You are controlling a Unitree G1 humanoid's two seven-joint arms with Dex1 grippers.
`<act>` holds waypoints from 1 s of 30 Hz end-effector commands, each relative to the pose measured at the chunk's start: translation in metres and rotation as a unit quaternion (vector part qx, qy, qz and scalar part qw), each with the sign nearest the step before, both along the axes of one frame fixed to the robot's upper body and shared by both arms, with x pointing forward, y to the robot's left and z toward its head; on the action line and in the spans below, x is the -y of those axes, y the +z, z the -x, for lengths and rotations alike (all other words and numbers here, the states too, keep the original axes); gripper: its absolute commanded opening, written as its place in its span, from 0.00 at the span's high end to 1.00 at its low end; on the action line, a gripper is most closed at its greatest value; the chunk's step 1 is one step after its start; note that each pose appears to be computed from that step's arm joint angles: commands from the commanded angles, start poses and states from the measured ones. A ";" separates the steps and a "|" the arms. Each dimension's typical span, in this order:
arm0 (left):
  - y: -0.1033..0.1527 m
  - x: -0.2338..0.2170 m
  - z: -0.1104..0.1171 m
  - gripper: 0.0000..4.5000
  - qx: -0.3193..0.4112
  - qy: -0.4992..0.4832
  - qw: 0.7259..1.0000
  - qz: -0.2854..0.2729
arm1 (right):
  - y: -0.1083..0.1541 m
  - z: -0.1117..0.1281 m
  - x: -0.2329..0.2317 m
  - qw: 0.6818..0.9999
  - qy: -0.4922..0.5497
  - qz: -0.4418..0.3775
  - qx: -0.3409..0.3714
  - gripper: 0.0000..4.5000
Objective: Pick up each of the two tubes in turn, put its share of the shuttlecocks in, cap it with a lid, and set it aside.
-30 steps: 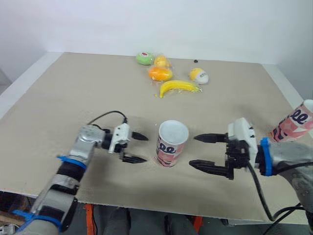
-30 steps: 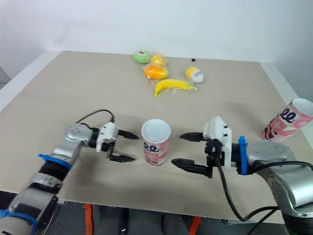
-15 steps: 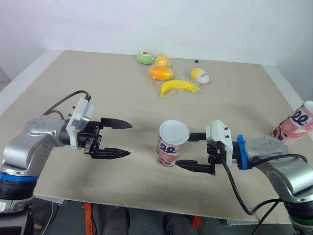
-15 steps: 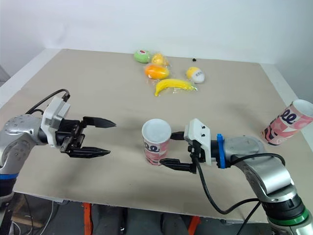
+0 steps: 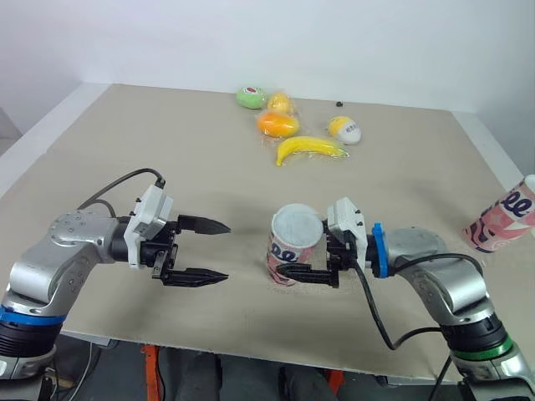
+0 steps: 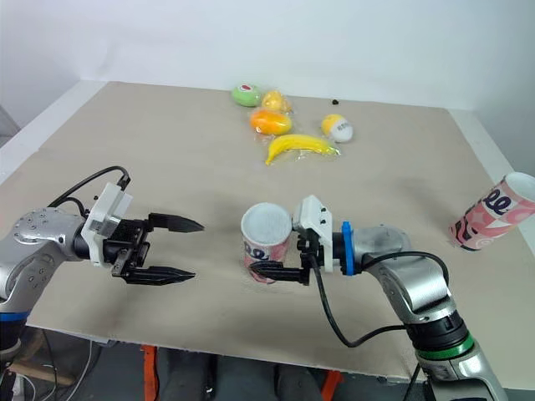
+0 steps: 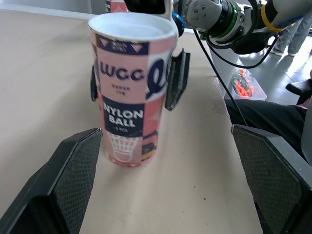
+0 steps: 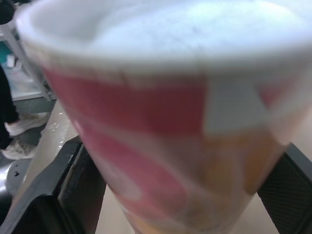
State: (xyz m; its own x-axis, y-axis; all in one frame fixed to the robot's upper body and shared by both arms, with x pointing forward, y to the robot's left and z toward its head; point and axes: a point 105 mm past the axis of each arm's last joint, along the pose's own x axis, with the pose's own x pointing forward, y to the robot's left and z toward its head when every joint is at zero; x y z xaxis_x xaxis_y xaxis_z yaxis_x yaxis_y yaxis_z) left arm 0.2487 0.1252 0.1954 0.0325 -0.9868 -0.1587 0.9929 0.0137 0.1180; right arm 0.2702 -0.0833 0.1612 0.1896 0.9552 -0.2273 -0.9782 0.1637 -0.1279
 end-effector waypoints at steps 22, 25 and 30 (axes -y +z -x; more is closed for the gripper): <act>0.036 0.073 -0.050 0.00 0.027 -0.037 0.990 0.134 | 0.058 -0.083 0.256 0.806 -0.574 -0.112 0.091 0.23; 0.031 0.080 -0.058 0.00 0.027 -0.026 0.991 0.130 | 0.050 -0.083 0.256 0.806 -0.575 -0.111 0.081 0.23; 0.025 0.081 -0.069 0.00 0.033 -0.001 0.993 0.117 | 0.037 -0.082 0.255 0.808 -0.576 -0.112 0.058 0.23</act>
State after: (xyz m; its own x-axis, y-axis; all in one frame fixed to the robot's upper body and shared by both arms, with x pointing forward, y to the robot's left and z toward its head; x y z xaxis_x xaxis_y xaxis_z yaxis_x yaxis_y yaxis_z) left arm 0.3157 0.0446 0.2107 0.0245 -0.9967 0.0770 0.9920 0.0338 0.1217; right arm 0.3553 -0.3336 0.1836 0.9874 0.1518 -0.0454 -0.1540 0.9868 -0.0498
